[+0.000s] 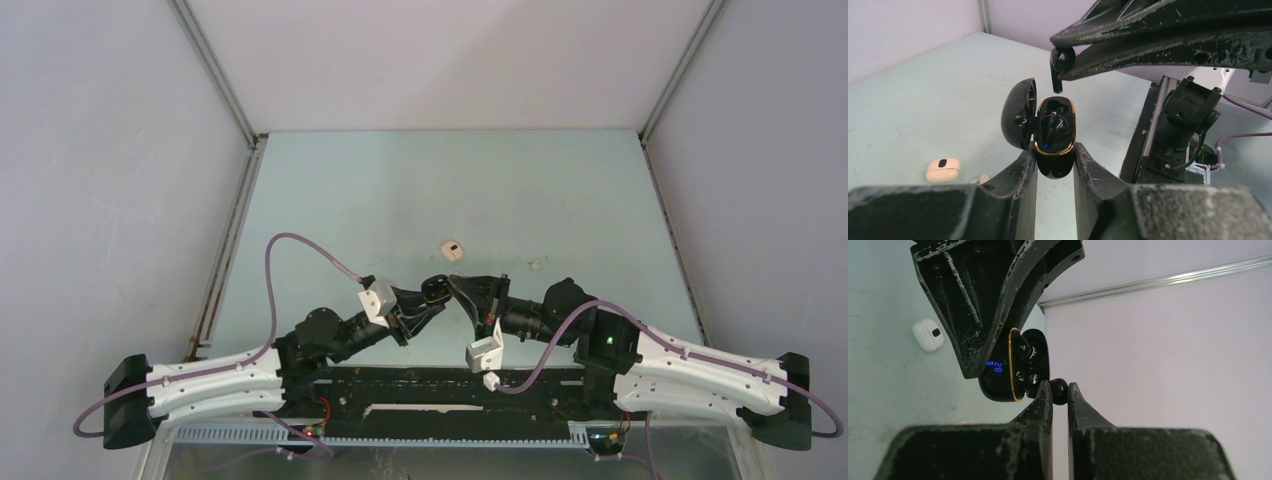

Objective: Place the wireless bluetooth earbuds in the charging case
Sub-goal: Place the earbud in the charging case.

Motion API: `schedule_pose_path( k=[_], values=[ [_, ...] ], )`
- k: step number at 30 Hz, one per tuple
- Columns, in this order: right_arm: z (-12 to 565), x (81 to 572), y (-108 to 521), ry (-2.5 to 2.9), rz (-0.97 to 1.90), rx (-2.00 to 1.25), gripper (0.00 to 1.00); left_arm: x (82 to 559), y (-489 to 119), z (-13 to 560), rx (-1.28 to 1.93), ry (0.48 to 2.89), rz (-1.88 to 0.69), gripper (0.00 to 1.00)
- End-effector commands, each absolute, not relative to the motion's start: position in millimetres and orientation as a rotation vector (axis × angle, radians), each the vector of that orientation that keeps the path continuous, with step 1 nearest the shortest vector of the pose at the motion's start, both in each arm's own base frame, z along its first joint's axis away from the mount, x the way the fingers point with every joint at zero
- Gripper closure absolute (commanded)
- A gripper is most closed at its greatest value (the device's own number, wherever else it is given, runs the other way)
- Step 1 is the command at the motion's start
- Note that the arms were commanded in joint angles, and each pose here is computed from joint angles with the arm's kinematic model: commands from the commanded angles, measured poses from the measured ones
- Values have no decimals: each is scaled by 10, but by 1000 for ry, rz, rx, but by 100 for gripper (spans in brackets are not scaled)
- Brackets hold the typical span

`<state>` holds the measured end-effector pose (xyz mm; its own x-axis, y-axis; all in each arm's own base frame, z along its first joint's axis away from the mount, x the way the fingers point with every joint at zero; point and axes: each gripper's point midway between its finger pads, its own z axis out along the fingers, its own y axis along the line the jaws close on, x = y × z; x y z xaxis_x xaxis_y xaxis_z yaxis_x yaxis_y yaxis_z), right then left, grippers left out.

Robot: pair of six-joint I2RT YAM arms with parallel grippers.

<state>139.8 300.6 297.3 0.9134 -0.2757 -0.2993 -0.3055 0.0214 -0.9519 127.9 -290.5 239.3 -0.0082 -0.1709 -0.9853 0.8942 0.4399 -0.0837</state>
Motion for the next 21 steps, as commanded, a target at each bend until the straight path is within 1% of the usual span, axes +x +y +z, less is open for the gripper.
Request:
schedule_pose_path(
  k=[1, 21],
  values=[
    [2968, 1364, 3030, 453, 37, -1575, 100, 1262, -2881, 2666, 689, 1225, -996, 97],
    [2894, 1339, 3078, 457, 60, -1598, 100, 1236, -2912, 2640, 711, 1218, -1005, 97]
  ],
)
